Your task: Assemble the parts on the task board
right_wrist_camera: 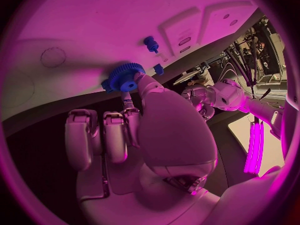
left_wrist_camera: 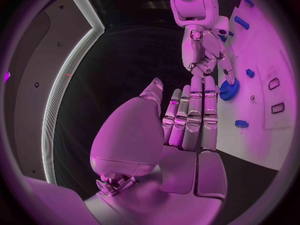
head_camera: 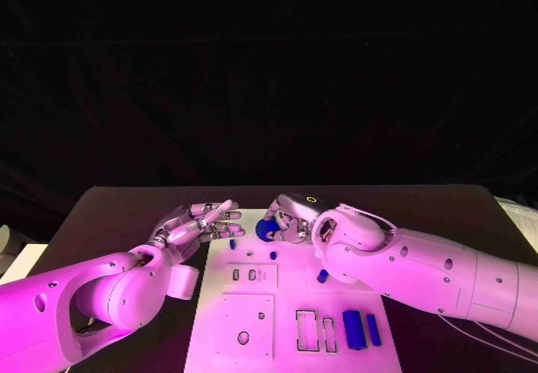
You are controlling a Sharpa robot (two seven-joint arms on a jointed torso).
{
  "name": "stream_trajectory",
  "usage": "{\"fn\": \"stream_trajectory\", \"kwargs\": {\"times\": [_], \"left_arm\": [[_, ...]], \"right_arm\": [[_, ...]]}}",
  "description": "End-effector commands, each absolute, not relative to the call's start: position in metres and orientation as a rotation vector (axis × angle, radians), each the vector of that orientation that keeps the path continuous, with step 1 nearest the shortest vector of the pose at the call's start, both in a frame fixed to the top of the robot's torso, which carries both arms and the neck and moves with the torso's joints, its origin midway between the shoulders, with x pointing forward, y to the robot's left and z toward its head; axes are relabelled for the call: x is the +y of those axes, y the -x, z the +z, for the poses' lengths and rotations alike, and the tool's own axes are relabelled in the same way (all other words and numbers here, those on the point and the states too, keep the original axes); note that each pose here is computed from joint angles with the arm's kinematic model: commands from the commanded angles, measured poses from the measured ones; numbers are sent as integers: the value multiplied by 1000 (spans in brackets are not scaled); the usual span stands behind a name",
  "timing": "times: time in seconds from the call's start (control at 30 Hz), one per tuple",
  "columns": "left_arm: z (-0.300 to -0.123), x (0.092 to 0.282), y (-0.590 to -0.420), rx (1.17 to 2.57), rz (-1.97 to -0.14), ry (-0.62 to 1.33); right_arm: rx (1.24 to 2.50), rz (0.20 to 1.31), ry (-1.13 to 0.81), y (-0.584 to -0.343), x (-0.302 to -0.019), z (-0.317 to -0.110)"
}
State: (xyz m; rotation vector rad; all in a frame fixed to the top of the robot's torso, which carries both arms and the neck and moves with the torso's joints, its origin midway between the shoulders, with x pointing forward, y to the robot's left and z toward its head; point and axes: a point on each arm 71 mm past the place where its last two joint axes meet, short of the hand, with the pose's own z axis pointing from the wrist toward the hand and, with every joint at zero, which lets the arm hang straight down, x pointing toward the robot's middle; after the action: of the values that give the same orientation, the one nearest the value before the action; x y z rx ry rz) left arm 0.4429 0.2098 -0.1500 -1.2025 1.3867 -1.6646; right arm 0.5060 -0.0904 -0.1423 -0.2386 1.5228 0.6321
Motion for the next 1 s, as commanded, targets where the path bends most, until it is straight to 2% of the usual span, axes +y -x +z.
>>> {"fn": "stream_trajectory", "kwargs": {"times": [0.03, 0.83, 1.0], "left_arm": [[-148, 207, -442, 1391, -1692, 1193], [-149, 208, -442, 1395, -1686, 1197], [-149, 208, -442, 1396, -1685, 1198]], "right_arm": [[1542, 596, 267, -507, -89, -145], [1609, 567, 258, -511, -92, -152], [1528, 635, 219, -508, -96, -145]]}}
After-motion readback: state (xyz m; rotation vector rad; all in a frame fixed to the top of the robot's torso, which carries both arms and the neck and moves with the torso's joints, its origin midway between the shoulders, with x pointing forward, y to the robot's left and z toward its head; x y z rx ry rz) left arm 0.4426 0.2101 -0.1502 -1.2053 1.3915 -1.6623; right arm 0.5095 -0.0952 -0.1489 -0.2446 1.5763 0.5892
